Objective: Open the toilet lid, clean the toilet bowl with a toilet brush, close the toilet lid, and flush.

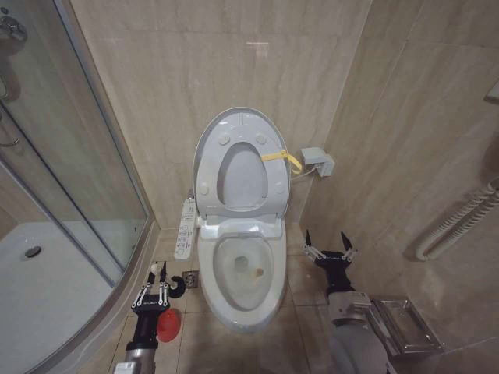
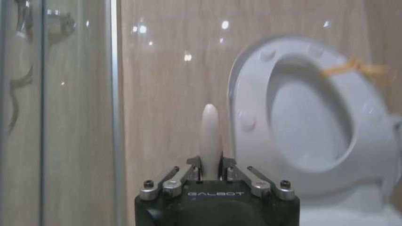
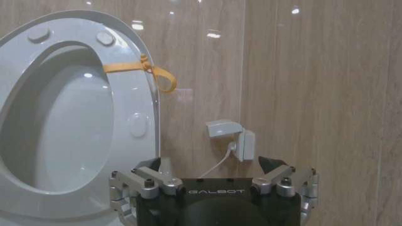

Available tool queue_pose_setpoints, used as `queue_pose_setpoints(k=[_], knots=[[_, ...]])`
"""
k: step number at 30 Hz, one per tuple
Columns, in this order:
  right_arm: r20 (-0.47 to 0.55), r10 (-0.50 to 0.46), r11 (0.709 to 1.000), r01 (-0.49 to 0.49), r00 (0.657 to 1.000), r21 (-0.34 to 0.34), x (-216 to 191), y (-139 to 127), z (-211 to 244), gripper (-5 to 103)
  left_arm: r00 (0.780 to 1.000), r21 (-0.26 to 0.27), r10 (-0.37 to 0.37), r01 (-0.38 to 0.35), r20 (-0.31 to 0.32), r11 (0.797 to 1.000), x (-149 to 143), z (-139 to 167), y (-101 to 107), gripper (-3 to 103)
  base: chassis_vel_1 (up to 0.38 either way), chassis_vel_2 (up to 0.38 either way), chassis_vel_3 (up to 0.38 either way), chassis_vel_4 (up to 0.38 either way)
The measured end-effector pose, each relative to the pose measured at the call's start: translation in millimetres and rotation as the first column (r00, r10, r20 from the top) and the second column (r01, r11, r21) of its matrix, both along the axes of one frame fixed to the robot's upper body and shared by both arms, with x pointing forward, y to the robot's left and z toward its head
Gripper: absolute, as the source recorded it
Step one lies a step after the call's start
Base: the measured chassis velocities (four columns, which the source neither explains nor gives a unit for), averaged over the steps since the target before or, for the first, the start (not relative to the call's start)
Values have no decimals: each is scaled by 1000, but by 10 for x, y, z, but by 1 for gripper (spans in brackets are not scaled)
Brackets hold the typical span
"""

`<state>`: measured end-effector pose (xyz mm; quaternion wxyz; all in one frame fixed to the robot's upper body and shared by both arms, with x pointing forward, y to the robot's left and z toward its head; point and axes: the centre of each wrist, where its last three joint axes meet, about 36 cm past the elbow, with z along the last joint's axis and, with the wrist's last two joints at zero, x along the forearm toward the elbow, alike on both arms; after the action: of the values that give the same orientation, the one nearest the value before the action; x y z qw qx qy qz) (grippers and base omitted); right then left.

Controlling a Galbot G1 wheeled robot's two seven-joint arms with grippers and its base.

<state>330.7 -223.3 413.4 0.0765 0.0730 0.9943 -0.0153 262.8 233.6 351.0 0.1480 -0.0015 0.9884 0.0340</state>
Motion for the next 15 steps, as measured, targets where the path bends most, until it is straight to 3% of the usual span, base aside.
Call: queue_pose_setpoints(k=[2,10,12,13,15], knots=[[0,0,1000,0,1000,0,0,0,0,100,999,-3,-23,23,30,1000,-92,228,-75,20,0,0,0,0],[0,0,1000,0,1000,0,0,0,0,100,993,-12,-65,66,98,998,-140,621,-165,20,0,0,0,0],[0,0,1000,0,1000,0,0,0,0,100,982,-44,-139,145,127,988,-80,788,-219,20,0,0,0,0],[0,0,1000,0,1000,0,0,0,0,100,982,-44,-139,145,127,988,-80,788,-219,20,0,0,0,0],[0,0,1000,0,1000,0,0,0,0,100,959,-49,-243,252,146,966,22,835,-237,20,0,0,0,0]])
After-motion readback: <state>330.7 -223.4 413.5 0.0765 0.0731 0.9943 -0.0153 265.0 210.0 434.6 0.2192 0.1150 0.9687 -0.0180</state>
